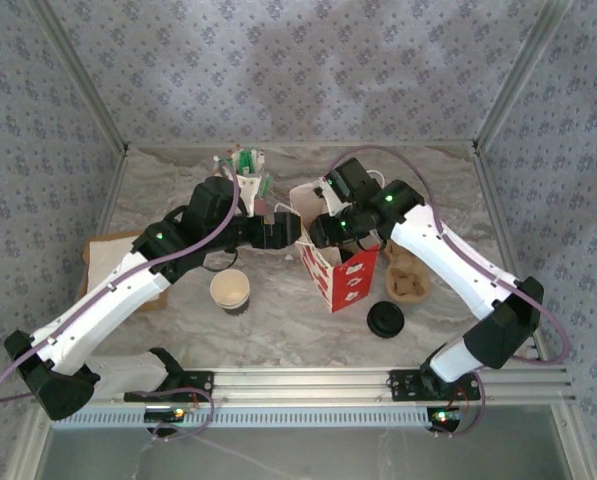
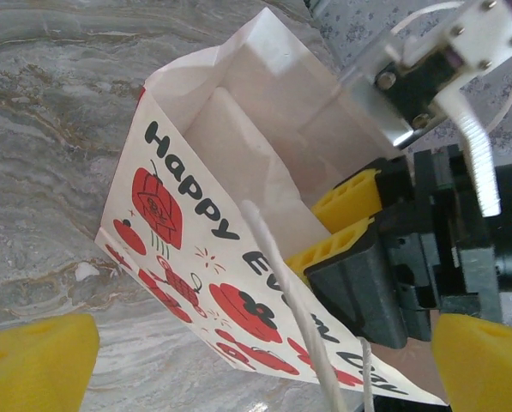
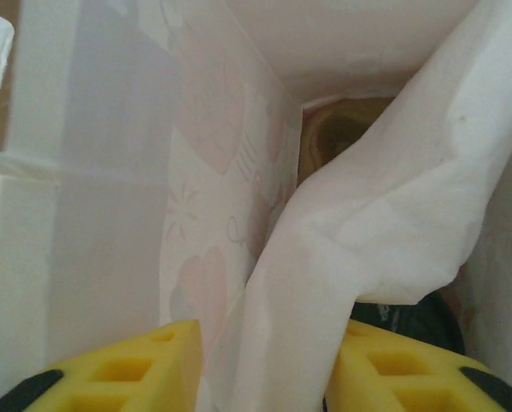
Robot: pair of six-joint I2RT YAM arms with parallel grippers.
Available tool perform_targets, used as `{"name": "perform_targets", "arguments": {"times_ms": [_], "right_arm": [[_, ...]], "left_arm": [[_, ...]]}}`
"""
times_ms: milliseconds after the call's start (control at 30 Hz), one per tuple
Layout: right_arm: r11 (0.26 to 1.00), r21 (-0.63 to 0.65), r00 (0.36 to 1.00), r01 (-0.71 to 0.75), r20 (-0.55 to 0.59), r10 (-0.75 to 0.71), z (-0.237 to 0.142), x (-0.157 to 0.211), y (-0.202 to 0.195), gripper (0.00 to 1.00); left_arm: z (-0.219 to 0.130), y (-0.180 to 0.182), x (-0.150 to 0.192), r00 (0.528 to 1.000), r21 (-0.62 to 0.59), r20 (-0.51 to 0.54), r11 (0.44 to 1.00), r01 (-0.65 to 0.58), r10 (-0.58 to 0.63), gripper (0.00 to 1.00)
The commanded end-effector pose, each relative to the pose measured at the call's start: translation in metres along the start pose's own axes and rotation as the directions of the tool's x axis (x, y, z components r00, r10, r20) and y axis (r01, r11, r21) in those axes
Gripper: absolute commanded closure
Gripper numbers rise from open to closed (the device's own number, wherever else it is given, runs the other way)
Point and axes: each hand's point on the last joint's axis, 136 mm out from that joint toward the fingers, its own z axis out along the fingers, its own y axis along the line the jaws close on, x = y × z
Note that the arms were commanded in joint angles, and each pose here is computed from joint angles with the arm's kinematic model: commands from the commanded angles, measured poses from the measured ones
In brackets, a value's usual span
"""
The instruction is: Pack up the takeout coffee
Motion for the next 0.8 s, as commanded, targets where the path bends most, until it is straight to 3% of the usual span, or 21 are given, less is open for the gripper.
{"name": "perform_targets", "arguments": {"times_ms": [0,300,767], "right_arm": [[1.0,0.025,0.999,-0.002,0.043,0.001,-0.023,-0.007,-0.005,0.52],[0.999,0.026,0.996,-0.027,0.082,0.025,-0.02,-0.023,-0.01,0.52],[0.999,0.021,0.997,-0.05,0.056,0.048,0.01,-0.028,-0.015,0.76]], "left_arm": [[-0.007,-0.013,-0.013,0.999,0.044,0.043,0.999,-0.024,0.022,0.01],[-0.005,-0.014,-0.012,0.999,0.045,0.038,0.999,-0.021,0.02,0.01],[-0.003,-0.015,-0.014,0.999,0.046,0.036,0.999,-0.025,0.023,0.01]]}}
